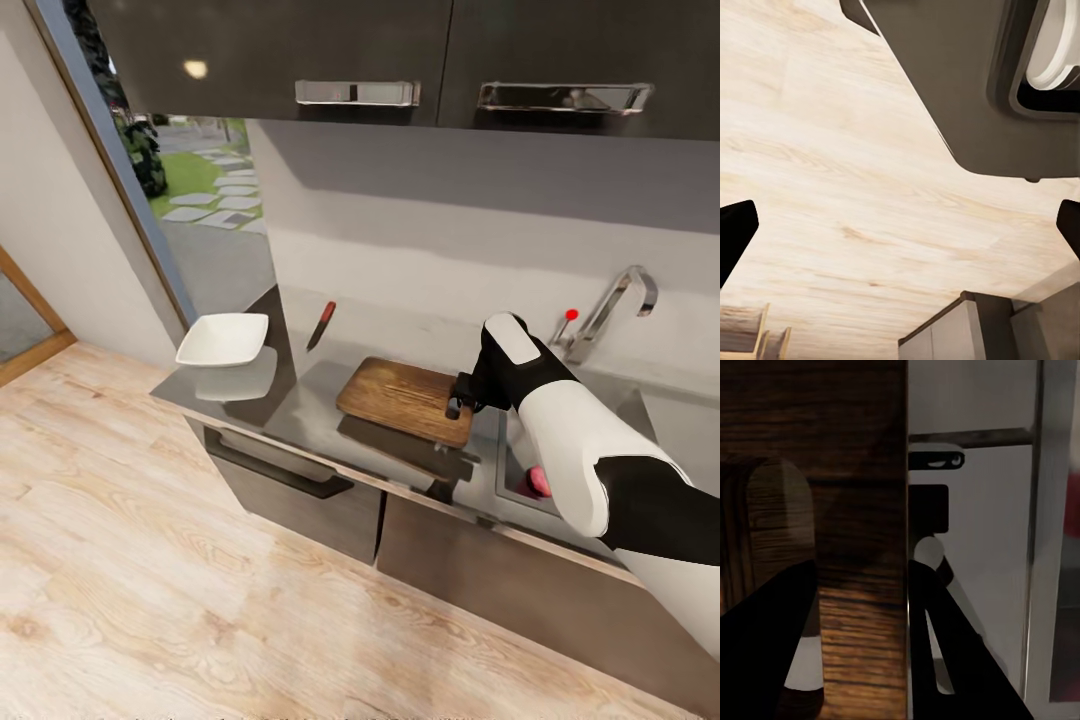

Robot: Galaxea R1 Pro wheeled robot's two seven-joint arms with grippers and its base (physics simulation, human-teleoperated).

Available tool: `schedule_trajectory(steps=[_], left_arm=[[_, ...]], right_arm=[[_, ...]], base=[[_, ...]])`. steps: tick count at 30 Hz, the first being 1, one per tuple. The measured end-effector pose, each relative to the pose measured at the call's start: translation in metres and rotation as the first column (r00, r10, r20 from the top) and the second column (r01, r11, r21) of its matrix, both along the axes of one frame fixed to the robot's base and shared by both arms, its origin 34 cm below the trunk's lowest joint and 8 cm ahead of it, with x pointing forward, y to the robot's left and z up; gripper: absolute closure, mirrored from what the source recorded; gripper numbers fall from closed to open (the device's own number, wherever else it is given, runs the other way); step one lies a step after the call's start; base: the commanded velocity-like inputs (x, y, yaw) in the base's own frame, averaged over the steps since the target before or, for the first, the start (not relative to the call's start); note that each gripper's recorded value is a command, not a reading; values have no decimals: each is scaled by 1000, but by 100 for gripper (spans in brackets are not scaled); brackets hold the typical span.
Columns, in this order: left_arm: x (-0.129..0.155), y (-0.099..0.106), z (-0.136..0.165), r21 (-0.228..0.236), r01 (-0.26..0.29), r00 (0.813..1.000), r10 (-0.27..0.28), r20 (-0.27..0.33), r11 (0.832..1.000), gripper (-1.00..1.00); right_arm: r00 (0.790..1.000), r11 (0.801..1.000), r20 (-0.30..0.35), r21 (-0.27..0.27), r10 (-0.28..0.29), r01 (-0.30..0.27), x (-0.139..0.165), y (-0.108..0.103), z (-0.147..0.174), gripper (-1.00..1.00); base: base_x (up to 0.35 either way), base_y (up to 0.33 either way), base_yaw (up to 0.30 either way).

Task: In the kitchen, take the Vidalia onion out of the sink, dice it on the chopping board with the paring knife, put the diced onion into the bowl on the countertop, then place both the paring knife and the chopping board into the sink.

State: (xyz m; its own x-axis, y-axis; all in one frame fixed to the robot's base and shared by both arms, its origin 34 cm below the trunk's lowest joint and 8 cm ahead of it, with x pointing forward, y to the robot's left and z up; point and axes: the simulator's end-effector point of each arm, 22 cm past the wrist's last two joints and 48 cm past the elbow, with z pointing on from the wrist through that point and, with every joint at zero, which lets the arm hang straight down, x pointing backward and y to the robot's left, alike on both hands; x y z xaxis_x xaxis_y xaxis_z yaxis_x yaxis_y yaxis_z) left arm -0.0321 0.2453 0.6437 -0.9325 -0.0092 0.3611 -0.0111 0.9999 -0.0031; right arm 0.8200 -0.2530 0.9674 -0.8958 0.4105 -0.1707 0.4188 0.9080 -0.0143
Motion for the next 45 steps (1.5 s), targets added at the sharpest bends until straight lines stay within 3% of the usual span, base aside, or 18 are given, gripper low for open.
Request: schedule_trajectory(steps=[36,45], left_arm=[[-11,0,4,1,0,1000,0,-30,1000,-100],[-15,0,6,1,1,999,-1,-41,1000,-100]], right_arm=[[1000,1000,-29,0,0,0,-1,0,-21,100],[999,999,-32,25,-19,20,0,5,-29,100]], base=[[36,0,0],[0,0,0]])
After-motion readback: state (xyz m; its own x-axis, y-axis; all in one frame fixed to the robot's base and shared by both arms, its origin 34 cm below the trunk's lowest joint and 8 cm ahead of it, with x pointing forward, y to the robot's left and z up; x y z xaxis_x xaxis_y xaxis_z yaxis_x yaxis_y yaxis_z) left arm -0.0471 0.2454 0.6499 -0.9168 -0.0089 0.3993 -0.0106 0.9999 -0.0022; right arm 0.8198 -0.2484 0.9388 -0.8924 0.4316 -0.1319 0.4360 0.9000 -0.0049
